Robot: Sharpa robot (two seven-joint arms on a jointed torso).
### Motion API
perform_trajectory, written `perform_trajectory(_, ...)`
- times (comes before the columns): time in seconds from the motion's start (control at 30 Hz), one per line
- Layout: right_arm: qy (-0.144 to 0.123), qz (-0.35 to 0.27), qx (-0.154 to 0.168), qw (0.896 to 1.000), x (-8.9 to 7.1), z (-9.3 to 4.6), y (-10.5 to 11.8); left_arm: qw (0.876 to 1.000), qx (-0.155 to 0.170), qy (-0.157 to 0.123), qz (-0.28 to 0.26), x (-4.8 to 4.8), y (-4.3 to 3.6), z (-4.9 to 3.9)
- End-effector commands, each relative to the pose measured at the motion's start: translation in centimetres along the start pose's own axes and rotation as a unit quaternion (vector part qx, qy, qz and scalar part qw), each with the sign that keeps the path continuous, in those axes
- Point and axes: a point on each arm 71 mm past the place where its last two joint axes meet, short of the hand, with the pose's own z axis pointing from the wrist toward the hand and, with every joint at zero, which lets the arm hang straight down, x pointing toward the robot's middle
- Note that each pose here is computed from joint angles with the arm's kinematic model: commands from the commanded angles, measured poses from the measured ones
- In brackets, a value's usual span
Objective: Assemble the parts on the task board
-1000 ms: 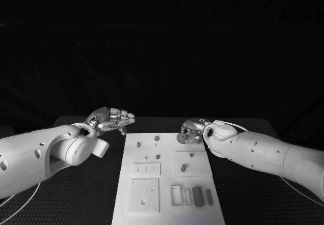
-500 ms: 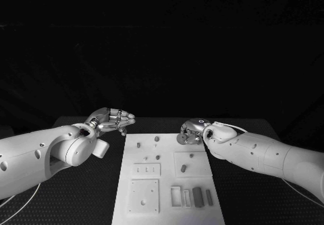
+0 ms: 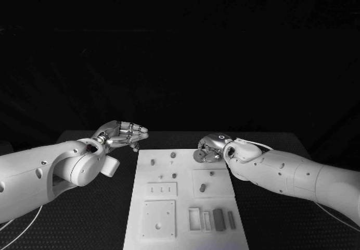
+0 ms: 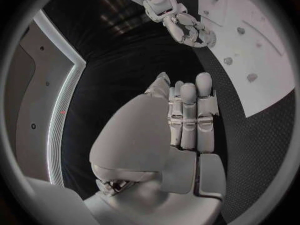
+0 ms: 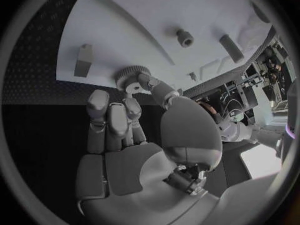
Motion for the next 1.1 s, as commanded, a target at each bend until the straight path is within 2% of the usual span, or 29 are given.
perform_trajectory(0.03,-0.020,-0.006,0.005,1.000,-1.0,0.0,0.2,1.000,0.005,0.003,-0.003,0.06,-0.16,0.01)
perform_trajectory(0.23,-0.037,-0.006,-0.001,0.999,-2.1,0.0,0.8,1.000,0.005,0.002,-0.002,-0.04,-0.15,0.05)
perform_trajectory(0.4,-0.052,-0.007,-0.016,0.998,-2.6,-0.2,2.2,1.000,0.005,0.000,-0.001,-0.12,-0.12,0.17)
perform_trajectory(0.87,-0.063,-0.013,-0.063,0.996,-2.7,0.9,7.9,1.000,0.005,-0.003,0.000,-0.24,-0.09,0.36)
perform_trajectory(1.1,-0.058,-0.014,-0.082,0.995,-1.8,1.4,10.6,1.000,0.005,-0.003,0.000,-0.27,-0.08,0.33)
